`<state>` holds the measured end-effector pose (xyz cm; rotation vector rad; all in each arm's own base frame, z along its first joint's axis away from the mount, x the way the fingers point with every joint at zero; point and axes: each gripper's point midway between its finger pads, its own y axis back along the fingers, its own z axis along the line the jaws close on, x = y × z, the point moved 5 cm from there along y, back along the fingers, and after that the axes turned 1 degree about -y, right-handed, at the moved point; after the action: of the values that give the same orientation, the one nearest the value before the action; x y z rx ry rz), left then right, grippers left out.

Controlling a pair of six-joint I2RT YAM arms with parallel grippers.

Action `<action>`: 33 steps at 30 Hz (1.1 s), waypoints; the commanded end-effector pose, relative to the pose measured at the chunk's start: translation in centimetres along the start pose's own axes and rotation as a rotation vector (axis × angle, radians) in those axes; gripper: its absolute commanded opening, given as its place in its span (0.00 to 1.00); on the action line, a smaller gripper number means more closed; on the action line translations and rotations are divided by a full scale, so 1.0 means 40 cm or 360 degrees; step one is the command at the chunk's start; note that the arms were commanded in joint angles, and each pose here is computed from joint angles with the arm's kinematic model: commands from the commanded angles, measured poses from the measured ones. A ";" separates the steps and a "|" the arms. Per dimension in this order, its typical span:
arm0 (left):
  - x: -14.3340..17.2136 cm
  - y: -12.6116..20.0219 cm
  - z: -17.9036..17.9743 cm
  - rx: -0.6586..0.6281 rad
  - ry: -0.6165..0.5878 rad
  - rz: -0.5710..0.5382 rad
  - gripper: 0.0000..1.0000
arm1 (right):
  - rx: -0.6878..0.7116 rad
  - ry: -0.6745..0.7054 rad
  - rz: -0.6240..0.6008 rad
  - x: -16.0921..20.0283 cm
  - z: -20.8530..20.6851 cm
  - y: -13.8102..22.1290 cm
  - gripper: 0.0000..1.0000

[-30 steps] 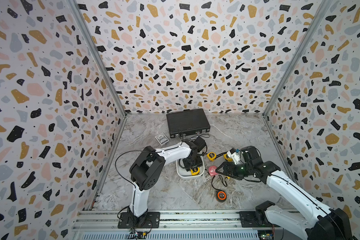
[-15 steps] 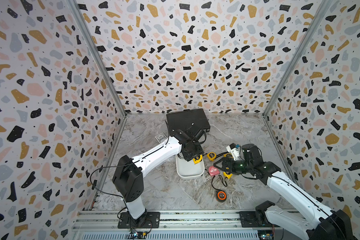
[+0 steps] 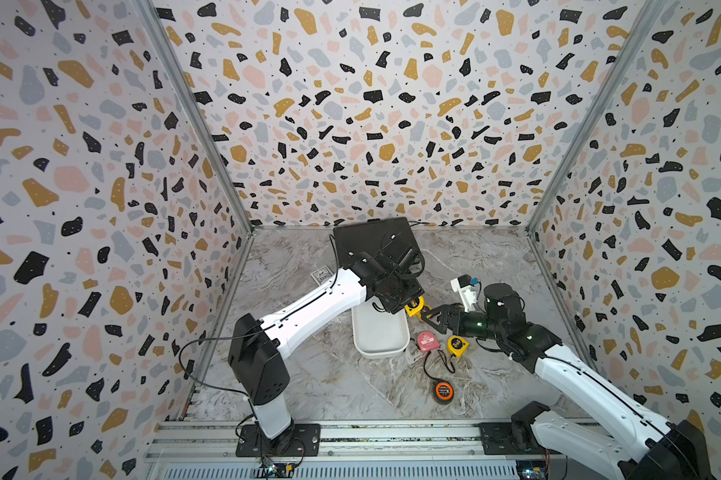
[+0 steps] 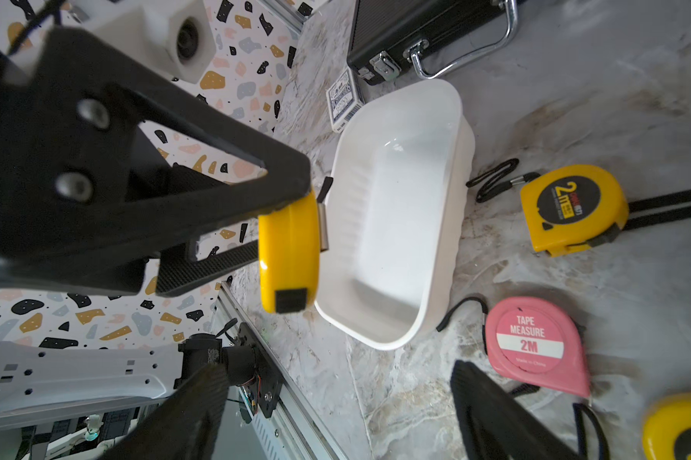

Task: Take the tape measure out of the storage box
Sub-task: Place the tape measure at the center of the board.

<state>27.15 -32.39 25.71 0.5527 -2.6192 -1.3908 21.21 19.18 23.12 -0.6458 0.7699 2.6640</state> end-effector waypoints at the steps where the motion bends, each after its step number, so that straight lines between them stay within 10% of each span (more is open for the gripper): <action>1: 0.013 0.003 -0.055 0.0120 0.0010 0.0036 0.00 | -0.0077 0.0070 -0.0131 -0.047 0.052 0.018 0.91; 27: 0.054 -0.008 -0.102 0.0237 -0.0010 0.0153 0.00 | -0.0066 0.0005 -0.0169 -0.041 0.025 0.004 0.11; 33: 0.056 -0.023 -0.103 0.0236 -0.0033 0.0174 0.90 | 0.0021 -0.0061 -0.0226 -0.055 -0.012 0.024 0.03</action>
<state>25.99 -35.49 25.68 0.4288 -2.6554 -1.2690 22.70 18.60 23.83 -0.6013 0.7092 2.5697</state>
